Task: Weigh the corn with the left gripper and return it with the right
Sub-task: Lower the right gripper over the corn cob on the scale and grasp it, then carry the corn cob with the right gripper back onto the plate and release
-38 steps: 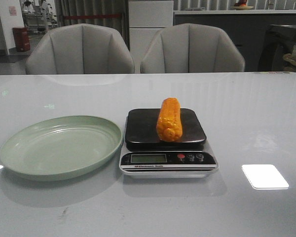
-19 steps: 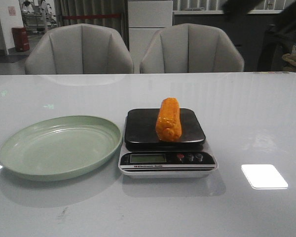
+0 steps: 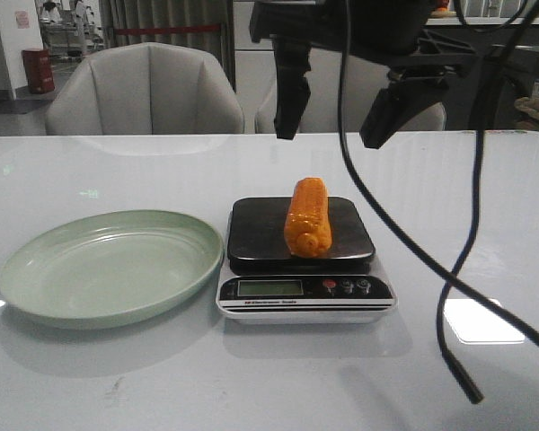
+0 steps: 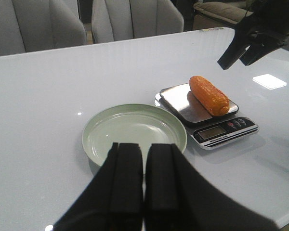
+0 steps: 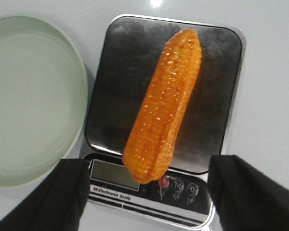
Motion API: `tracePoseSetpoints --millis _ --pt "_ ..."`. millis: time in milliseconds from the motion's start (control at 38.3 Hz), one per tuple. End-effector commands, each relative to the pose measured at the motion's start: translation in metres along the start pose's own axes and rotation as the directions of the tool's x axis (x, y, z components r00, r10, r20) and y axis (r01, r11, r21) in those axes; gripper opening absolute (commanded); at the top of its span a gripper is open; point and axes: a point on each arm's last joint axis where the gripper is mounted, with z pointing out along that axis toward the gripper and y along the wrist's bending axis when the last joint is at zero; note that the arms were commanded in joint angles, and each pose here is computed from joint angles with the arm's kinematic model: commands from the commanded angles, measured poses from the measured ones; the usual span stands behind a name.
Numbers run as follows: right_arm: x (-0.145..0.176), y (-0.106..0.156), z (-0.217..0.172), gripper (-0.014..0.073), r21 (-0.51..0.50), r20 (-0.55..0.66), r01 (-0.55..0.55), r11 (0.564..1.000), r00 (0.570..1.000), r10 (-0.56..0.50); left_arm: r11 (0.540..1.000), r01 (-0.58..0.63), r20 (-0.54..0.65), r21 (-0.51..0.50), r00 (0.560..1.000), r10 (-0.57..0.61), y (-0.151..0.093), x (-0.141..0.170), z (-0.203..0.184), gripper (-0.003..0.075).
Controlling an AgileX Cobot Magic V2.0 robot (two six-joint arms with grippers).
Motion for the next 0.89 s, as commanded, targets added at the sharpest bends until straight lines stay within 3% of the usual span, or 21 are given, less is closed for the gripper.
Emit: tracePoseSetpoints --millis 0,157,444,549,679,862 --pt "-0.017 0.010 -0.012 0.0604 -0.007 0.070 -0.057 0.998 0.996 0.057 1.000 0.003 0.105 0.010 0.994 -0.004 -0.001 -0.013 -0.005 0.0114" --pt "-0.017 0.015 0.013 0.0604 0.018 0.019 -0.128 0.992 0.992 0.127 1.000 0.003 0.105 0.010 0.994 -0.004 -0.001 -0.013 -0.005 0.0114" --pt "-0.006 0.012 0.055 0.0598 0.083 -0.084 -0.140 0.987 0.986 0.147 1.000 0.003 0.105 0.010 0.994 -0.004 -0.001 -0.013 -0.005 0.0114" --pt "-0.003 0.012 0.063 0.0503 0.097 -0.105 -0.135 0.986 0.984 0.145 1.000 0.003 0.105 0.010 0.994 -0.004 -0.001 -0.013 -0.005 0.0114" --pt "-0.007 0.014 0.060 0.0326 0.087 -0.093 -0.138 0.987 0.985 0.146 1.000 0.003 0.105 0.010 0.994 -0.004 -0.001 -0.013 -0.005 0.0114" --pt "-0.021 0.037 0.042 0.0310 0.020 -0.051 -0.132 0.991 0.990 0.133 1.000 0.003 0.105 0.010 0.994 -0.004 -0.001 -0.013 -0.005 0.0114"
